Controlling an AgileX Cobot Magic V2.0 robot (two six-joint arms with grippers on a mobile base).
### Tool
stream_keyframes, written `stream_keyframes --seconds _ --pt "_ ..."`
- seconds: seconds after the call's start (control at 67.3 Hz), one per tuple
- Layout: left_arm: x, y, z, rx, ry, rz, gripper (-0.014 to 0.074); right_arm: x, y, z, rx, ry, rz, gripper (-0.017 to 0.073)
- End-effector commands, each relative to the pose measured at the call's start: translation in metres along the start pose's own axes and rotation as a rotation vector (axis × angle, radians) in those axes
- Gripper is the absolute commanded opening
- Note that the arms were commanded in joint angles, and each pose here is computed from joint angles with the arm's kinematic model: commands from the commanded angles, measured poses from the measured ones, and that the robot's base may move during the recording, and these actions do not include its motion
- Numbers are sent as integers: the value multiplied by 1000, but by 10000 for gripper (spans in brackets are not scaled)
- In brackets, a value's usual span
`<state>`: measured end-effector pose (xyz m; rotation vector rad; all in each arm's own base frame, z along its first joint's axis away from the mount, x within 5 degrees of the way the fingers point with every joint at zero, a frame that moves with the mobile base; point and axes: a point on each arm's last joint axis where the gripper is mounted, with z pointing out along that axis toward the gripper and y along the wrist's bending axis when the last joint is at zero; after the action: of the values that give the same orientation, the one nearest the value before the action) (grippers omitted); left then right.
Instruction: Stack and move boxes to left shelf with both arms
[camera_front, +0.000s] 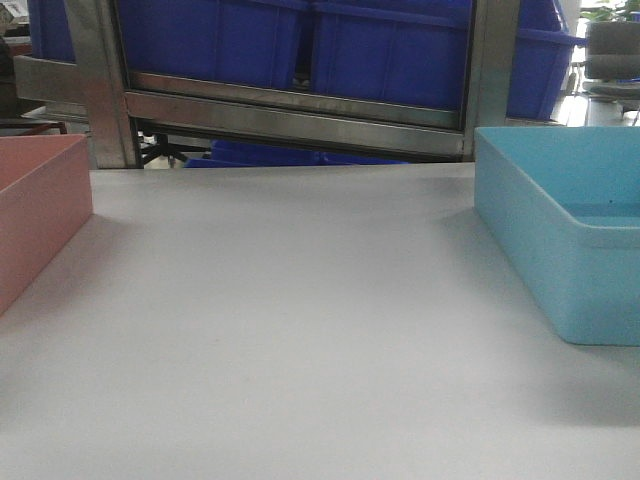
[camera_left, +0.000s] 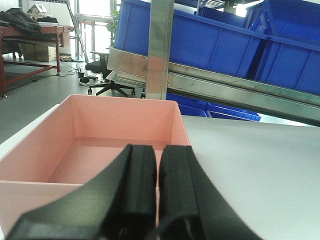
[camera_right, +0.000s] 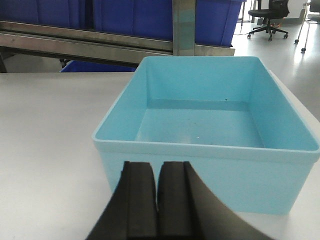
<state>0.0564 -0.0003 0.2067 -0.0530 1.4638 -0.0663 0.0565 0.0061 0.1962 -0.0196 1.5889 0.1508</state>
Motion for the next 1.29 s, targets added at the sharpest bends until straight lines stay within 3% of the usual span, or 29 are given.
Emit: stream_keyframes --seconds 0.0,0.52,0.714,0.743,0.862,0.951,1.085,1.278 --pt "1 0 -1 5 -74 -1 8 -15 1 -3 -8 -123 -10 55" --pt "-1 0 -1 6 -97 -7 8 -15 1 -3 -8 -123 -10 55" --pt "-36 -3 -2 14 -214 -1 8 -15 1 -3 -8 -123 -10 55" --pt "-44 -3 -1 12 -191 -1 11 -15 1 -3 -8 -123 -10 55" --pt "-95 -7 8 -2 -96 88 62 -15 1 -3 -8 -123 -10 55" --pt "-123 -8 24 -17 8 89 151 -15 1 -3 -8 -123 -10 55" --pt "-153 -9 58 -41 209 85 355 -15 1 -3 -8 -123 -10 55" --pt "-175 -7 110 -83 539 92 441 -15 1 -3 -8 -123 -10 55"
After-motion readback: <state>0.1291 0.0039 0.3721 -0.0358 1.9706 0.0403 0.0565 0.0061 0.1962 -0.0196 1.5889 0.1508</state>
